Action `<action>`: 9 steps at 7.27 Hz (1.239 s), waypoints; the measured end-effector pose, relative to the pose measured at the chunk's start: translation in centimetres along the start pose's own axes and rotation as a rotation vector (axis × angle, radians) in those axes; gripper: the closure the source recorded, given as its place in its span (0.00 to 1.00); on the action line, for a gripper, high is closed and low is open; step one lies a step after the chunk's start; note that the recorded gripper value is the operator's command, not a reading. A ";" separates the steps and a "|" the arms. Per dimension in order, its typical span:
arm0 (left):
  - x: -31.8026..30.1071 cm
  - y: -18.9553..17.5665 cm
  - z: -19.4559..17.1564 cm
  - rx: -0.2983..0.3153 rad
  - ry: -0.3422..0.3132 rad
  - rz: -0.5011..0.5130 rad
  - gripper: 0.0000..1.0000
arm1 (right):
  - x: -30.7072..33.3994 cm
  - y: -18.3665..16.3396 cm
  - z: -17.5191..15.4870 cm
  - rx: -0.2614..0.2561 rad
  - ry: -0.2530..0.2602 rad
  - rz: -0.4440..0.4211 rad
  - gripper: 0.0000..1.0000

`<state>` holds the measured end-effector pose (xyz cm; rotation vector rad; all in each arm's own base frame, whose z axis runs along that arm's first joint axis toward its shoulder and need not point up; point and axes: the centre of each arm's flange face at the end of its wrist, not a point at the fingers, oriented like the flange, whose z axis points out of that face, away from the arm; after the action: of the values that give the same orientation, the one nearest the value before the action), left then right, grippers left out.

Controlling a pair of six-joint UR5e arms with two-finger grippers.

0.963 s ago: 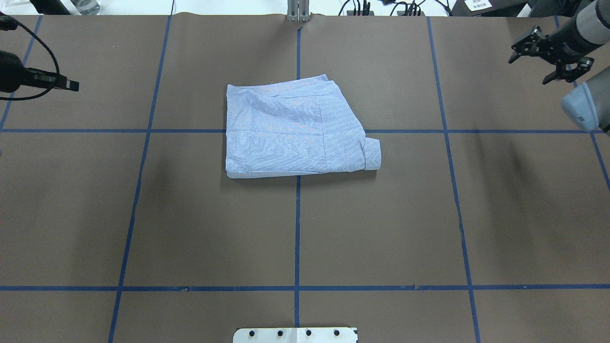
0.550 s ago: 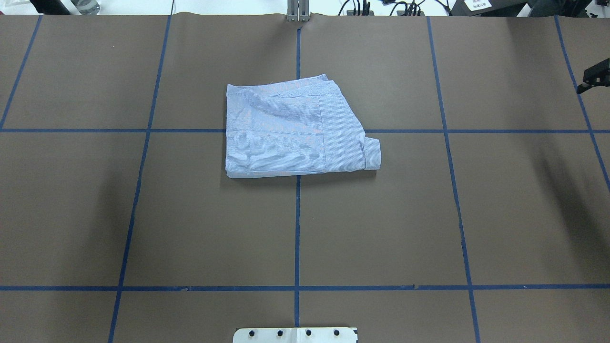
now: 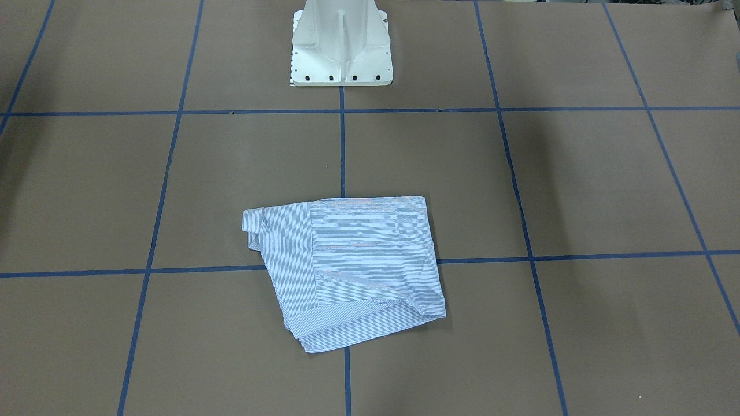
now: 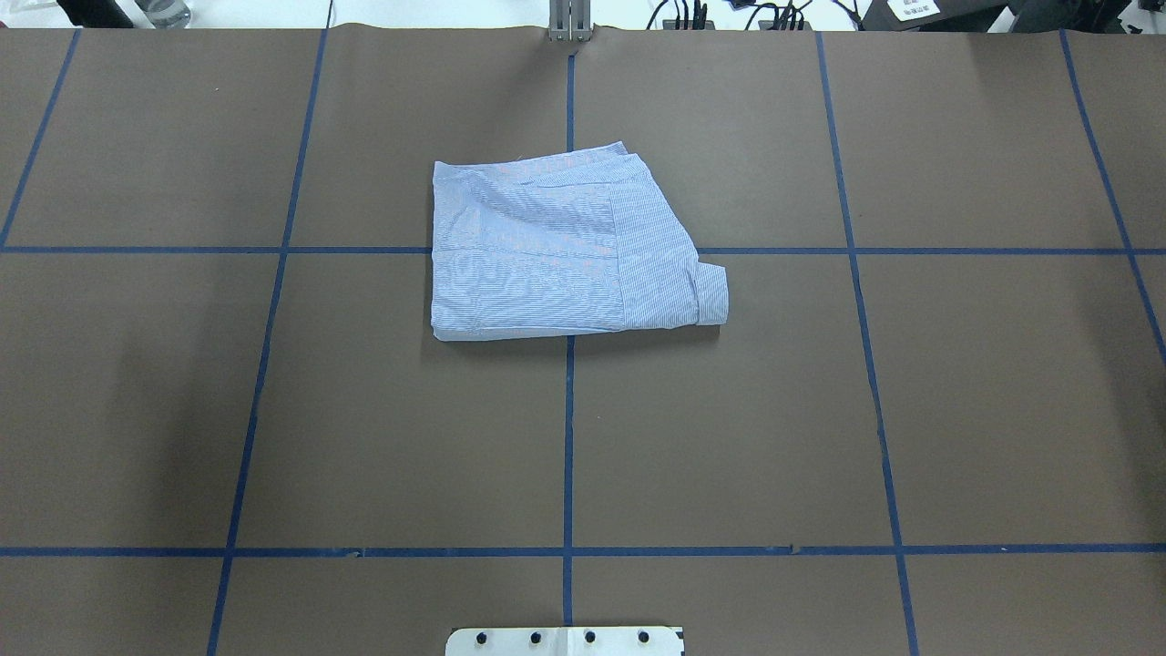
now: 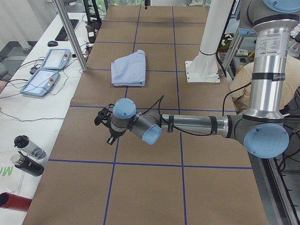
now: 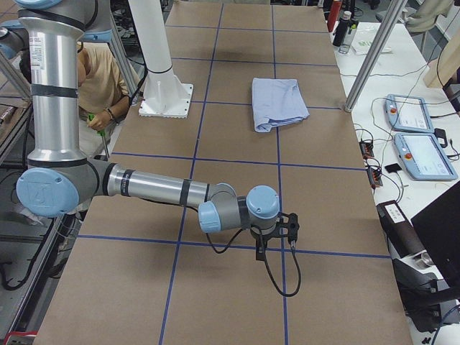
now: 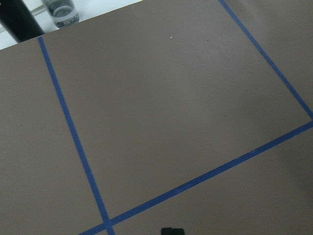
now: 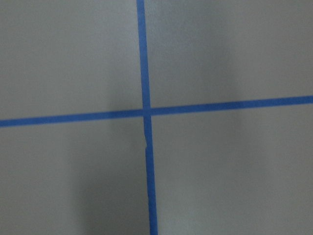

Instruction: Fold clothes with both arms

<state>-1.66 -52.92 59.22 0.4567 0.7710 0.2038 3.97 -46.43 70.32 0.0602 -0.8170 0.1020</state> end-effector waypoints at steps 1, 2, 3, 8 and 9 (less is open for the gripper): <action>-0.7 -0.1 0.1 -0.027 -0.033 -0.027 0.56 | 1.1 2.4 0.4 -0.020 -0.009 -0.019 0.00; -1.0 0.0 0.1 -0.059 -0.042 -0.055 0.20 | 1.7 4.0 0.7 -0.046 -0.031 -0.025 0.00; -1.0 0.2 0.2 -0.090 -0.032 -0.082 0.00 | 1.9 4.8 1.0 -0.068 -0.054 -0.029 0.00; 0.4 2.4 -2.8 -0.090 0.050 -0.122 0.00 | 1.0 5.1 1.7 -0.143 -0.067 -0.172 0.00; 1.1 2.7 -3.7 -0.078 0.053 -0.114 0.00 | -0.3 4.6 0.6 -0.155 -0.051 -0.191 0.00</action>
<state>-3.52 -48.98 57.51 0.3332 0.8352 0.1400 2.86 -41.96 70.57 -0.0056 -0.8640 -0.1441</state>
